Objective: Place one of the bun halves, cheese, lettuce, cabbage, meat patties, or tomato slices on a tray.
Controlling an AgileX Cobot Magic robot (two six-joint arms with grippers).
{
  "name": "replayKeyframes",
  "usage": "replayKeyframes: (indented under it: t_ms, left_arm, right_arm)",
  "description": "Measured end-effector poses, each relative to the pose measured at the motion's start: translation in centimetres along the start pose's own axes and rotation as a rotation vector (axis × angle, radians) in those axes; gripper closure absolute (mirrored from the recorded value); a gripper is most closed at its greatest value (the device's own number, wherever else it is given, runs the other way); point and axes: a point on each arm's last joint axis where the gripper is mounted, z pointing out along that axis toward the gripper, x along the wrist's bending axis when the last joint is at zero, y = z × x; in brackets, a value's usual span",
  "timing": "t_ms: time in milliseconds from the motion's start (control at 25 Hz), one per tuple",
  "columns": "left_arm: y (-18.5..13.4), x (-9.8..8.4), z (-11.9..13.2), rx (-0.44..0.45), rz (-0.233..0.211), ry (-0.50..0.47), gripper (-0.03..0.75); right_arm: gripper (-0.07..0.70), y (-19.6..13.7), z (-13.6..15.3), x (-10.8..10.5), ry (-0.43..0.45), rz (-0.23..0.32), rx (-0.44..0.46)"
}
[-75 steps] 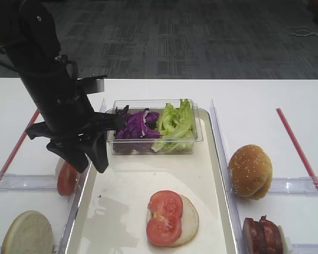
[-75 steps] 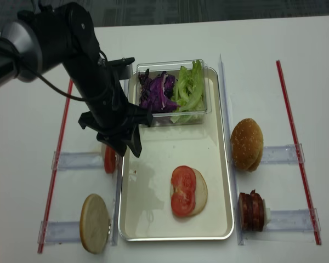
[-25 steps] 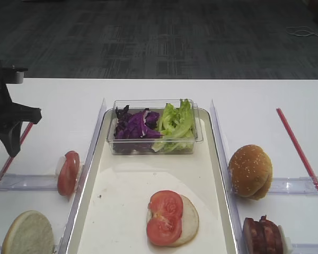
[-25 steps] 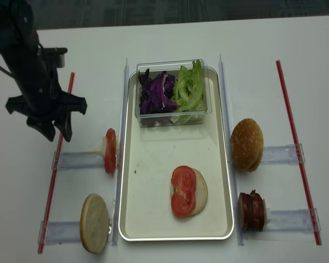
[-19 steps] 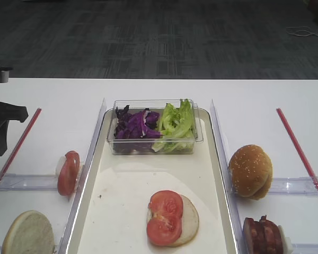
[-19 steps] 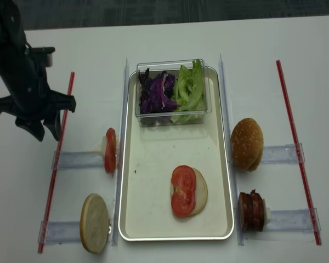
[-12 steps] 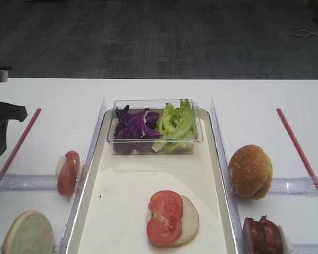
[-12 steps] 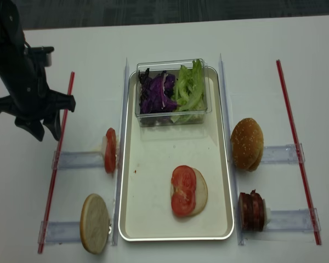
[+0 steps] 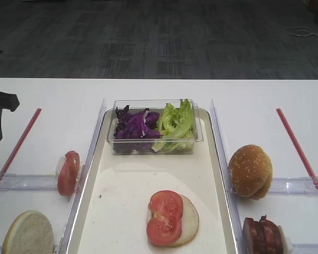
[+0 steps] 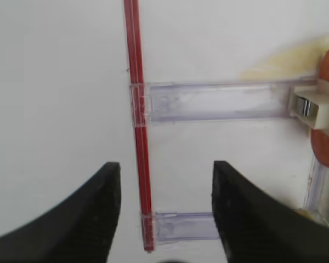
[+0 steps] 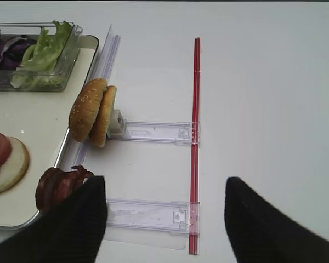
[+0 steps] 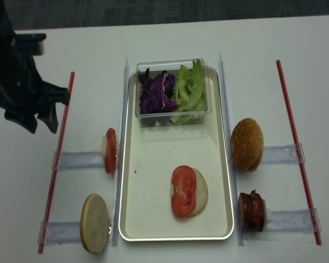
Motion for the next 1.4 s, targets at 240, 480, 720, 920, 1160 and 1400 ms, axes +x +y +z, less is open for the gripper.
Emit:
replayKeyframes:
  t_ms: [240,480,720,920,1160,1400]
  left_arm:
    - [-1.9,-0.1,-2.0,-0.053,-0.002,-0.018,0.316]
    - [-4.9,-0.1,-3.4,-0.086,0.0,-0.019,0.316]
    - [-8.0,-0.1,-4.5,-0.127,0.0,-0.018,0.316]
    - [-10.2,-0.2,-4.8,-0.148,0.0,-0.018,0.316]
    - [-12.1,-0.2,-5.2,-0.182,-0.002,-0.026,0.316]
    - [-14.0,-0.4,-5.1,-0.203,-0.005,-0.042,0.316]
  right_arm:
    - [0.163,0.0,0.0,0.0,0.0,0.0,0.0]
    - [0.163,0.0,0.0,0.0,0.0,0.0,0.0]
    - [0.163,0.0,0.0,0.0,0.0,0.0,0.0]
    - [0.163,0.0,0.0,0.0,0.0,0.0,0.0]
    - [0.163,0.0,0.0,0.0,0.0,0.0,0.0]
    - [0.163,0.0,0.0,0.0,0.0,0.0,0.0]
